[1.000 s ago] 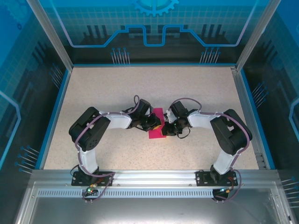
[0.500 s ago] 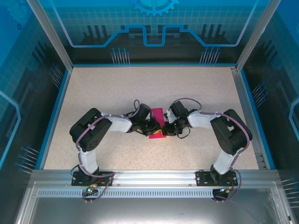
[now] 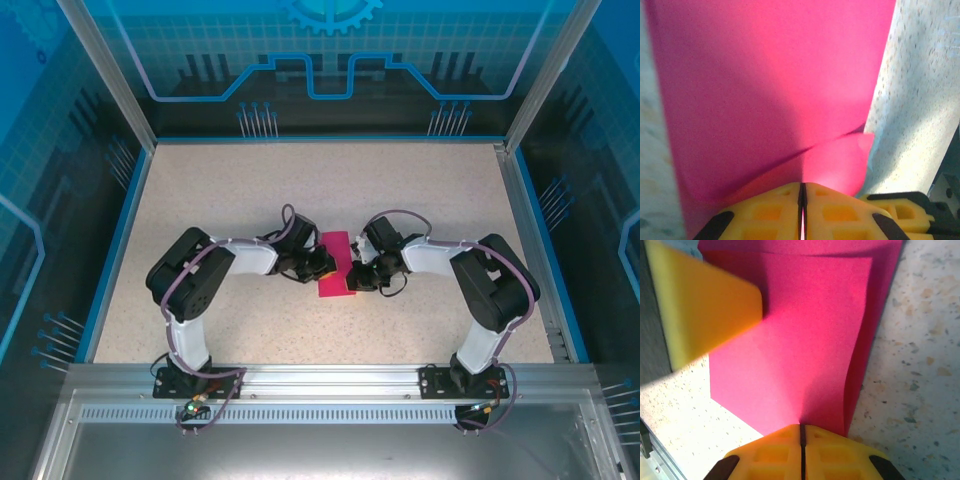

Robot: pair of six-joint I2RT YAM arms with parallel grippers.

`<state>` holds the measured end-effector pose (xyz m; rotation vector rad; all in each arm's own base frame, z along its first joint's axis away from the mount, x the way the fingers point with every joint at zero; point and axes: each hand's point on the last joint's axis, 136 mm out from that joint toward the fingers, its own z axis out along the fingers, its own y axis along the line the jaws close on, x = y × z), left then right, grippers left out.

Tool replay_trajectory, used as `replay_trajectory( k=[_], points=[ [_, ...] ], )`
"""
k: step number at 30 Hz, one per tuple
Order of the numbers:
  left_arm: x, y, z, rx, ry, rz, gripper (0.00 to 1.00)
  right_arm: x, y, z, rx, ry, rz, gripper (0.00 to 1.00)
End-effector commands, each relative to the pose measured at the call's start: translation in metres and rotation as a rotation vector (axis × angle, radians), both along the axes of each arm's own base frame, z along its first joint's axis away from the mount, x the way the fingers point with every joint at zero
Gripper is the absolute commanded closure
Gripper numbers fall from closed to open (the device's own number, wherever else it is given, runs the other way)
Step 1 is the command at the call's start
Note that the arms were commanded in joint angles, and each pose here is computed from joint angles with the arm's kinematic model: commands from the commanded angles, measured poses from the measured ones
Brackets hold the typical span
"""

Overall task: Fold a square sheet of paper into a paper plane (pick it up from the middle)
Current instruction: Fold the triangle a second time at the center of the table.

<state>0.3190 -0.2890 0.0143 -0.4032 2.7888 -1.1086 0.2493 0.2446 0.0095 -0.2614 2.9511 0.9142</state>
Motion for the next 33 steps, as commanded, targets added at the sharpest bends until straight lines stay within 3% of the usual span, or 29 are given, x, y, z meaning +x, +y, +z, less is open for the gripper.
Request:
replay_trajectory(
  k=[1, 10, 15, 21, 27, 33],
  points=[
    [0.017, 0.023, -0.014, 0.082, -0.016, 0.005, 0.87, -0.018, -0.025, -0.025, -0.150, 0.076, -0.012, 0.92],
    [0.046, 0.056, -0.010, 0.152, -0.055, 0.039, 0.87, -0.017, -0.024, -0.025, -0.148, 0.077, -0.010, 0.92],
    [0.058, 0.056, 0.030, 0.120, -0.143, 0.024, 0.86, -0.015, -0.020, -0.020, -0.126, 0.068, -0.013, 0.92],
    [0.040, 0.044, 0.065, 0.022, -0.180, 0.026, 0.85, -0.009, -0.010, -0.010, -0.072, 0.050, -0.016, 0.92],
    [0.009, 0.011, 0.053, -0.047, -0.129, -0.031, 0.85, 0.006, 0.012, 0.025, 0.072, -0.027, -0.015, 0.91],
    [0.007, 0.005, 0.031, -0.039, -0.091, -0.027, 0.87, 0.023, 0.022, 0.049, 0.109, -0.105, -0.015, 0.90]
  ],
)
